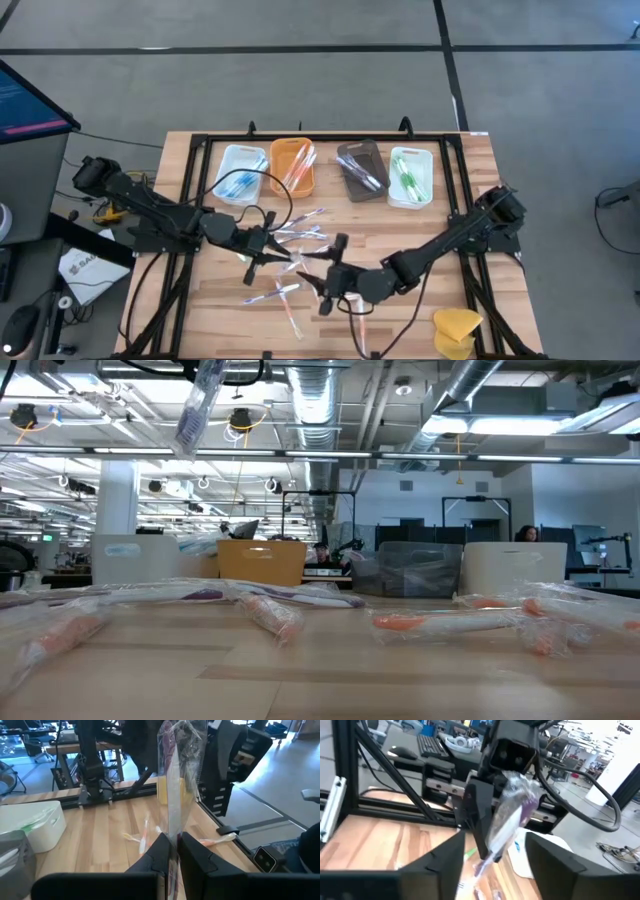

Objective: Pick & Place Toothbrushes
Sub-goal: Put the violet toothbrush into the gray bin

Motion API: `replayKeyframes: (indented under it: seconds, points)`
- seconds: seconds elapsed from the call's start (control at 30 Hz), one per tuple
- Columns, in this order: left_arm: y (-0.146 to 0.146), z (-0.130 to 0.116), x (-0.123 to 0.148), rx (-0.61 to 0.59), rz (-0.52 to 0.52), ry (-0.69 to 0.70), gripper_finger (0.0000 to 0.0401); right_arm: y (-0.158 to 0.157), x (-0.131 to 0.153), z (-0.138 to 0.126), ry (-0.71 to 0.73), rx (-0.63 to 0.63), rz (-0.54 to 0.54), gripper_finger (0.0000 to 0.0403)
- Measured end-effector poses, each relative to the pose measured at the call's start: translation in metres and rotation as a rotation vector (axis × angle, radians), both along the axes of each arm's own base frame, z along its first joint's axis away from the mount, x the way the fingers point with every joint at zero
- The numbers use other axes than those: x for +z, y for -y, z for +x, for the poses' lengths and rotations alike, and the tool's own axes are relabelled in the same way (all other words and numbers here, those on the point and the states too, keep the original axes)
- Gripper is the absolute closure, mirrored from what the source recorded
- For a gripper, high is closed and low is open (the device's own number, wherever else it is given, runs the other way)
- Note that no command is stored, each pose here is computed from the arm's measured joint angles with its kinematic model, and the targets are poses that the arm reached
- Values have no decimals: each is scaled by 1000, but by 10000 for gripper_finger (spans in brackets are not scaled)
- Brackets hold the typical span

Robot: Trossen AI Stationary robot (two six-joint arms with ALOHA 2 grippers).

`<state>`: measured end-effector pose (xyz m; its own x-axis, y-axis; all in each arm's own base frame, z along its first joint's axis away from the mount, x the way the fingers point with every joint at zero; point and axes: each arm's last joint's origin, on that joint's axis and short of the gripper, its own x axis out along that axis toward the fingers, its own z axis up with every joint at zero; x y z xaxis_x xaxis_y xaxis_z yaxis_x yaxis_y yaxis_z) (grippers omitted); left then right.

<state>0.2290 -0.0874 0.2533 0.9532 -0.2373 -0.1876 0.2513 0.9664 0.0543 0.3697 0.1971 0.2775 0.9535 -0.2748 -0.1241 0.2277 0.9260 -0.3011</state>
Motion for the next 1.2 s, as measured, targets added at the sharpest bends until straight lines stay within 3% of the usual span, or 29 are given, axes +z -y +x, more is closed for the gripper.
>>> replayKeyframes:
  seconds: [0.2, 0.7, 0.93, 1.2]
  points:
    - [0, 0, 1, 0, -2, 7, 384, 4, 1, 2, 4, -8, -9, 145]
    - [0, 1, 3, 9, 45, 38, 386, 30, 6, 19, 51, 71, 48, 154]
    - [-2, 1, 3, 13, 75, 49, 386, 30, 7, 19, 55, 76, 48, 213]
    - [-6, 3, 4, 22, 88, 58, 386, 32, 5, 20, 41, 92, 39, 348]
